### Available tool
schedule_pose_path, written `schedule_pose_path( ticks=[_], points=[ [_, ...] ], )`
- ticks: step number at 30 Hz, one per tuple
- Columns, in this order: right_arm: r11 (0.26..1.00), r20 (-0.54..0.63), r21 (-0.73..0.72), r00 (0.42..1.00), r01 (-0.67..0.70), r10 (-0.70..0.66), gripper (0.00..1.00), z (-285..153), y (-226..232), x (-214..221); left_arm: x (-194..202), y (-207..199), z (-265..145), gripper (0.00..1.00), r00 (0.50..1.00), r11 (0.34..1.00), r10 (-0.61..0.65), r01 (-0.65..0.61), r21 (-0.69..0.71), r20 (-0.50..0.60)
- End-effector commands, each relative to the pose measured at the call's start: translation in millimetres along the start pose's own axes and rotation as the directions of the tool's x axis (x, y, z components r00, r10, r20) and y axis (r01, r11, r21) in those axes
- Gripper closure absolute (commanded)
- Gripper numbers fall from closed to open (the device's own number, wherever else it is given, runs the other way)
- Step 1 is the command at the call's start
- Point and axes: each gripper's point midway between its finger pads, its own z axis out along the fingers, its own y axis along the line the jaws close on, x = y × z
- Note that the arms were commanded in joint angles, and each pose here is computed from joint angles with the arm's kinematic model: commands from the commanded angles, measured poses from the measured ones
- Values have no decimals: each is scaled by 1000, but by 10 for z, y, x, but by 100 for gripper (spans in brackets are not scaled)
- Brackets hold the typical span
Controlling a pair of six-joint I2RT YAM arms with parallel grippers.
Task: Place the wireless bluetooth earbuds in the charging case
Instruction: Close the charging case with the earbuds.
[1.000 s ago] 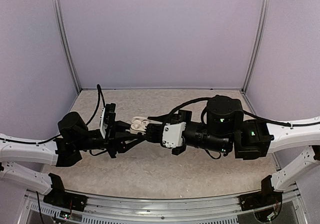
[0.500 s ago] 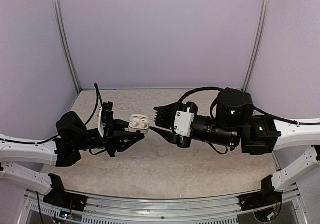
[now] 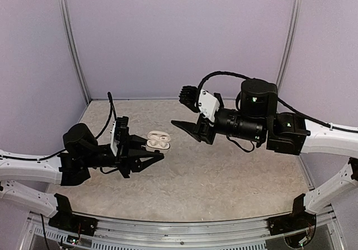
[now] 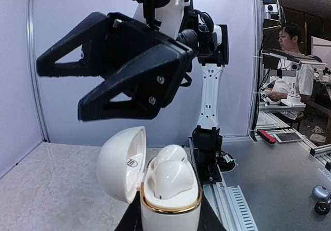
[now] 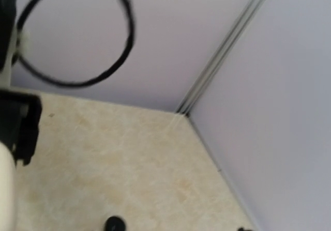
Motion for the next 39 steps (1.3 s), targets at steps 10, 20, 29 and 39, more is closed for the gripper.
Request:
schedule_pose_path(
  ticks=[10,20,29,39],
  points=[
    [981,-22,-196,1000,9,-13,40,143,354,84,-144,-77,135,100,995,995,97,-97,8,-14],
    [969,33,-248,999,17,-9,40,31,407,-60,-140,-9,129,100,995,995,96,-96,-23,-13],
    [973,40,-231,999,18,-9,40,-48,358,-94,-192,96,68,100,999,998,49,-48,-51,17],
    [978,-51,-182,992,105,-116,38,-121,302,207,-255,427,-28,100,983,977,-177,181,-114,47]
  ],
)
